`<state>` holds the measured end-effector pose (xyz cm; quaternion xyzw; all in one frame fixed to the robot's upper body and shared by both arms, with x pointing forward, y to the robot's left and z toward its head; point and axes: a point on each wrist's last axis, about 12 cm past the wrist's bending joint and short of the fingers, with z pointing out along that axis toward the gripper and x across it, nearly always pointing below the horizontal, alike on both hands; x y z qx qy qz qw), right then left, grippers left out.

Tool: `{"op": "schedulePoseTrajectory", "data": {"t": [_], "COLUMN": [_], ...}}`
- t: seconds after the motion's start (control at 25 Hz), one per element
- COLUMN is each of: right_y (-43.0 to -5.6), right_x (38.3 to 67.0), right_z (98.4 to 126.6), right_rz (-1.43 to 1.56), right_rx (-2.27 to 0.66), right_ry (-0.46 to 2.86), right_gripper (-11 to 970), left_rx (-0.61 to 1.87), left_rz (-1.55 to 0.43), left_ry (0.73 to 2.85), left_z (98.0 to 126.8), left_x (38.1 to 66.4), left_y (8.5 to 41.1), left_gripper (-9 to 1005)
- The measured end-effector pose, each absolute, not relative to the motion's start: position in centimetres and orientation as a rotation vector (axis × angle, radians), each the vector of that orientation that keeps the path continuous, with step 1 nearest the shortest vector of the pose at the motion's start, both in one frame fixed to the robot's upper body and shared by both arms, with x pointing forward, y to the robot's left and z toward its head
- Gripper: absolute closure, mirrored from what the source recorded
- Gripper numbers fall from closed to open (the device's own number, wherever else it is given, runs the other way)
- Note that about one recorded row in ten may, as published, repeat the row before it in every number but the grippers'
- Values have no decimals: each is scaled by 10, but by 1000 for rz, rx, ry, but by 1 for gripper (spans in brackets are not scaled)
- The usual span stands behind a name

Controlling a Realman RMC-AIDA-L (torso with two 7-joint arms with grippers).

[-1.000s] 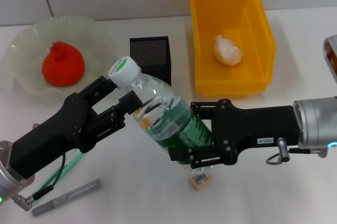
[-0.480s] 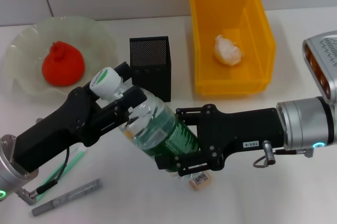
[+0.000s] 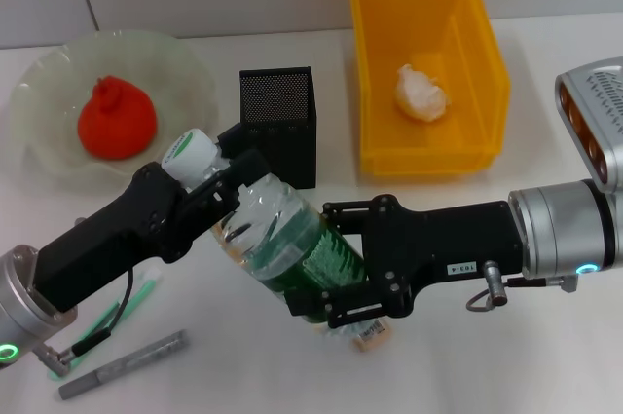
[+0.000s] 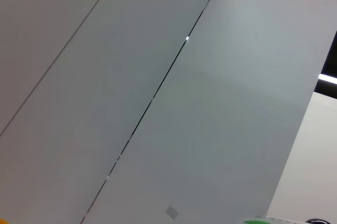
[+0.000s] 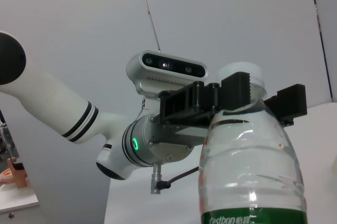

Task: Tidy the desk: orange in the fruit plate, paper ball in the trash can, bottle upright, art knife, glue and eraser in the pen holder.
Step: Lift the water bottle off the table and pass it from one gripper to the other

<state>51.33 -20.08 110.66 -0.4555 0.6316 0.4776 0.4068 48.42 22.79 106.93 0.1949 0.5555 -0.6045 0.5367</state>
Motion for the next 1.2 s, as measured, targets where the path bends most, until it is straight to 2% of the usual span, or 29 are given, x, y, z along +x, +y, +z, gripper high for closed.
{"op": "schedulePoseTrajectory", "data": {"t": [0.36, 1.04, 1.2], "right_y": [-201, -201, -202], "right_x": [513, 514, 513], "right_z": [1107, 1101, 1100], "right_rz": [1218, 1259, 1261], "right_rx": [-1129, -1102, -1097], "right_ry": [1588, 1605, 1607], "right_gripper": [194, 193, 150], "left_rx": [481, 530, 535], "left_rz": [-1448, -1446, -1440], "left_ry": [1303, 1268, 1264], "left_z": [1072, 1077, 1077], "left_x": [484, 485, 485], "left_y": [228, 229, 230], "left_gripper": [551, 564, 565]}}
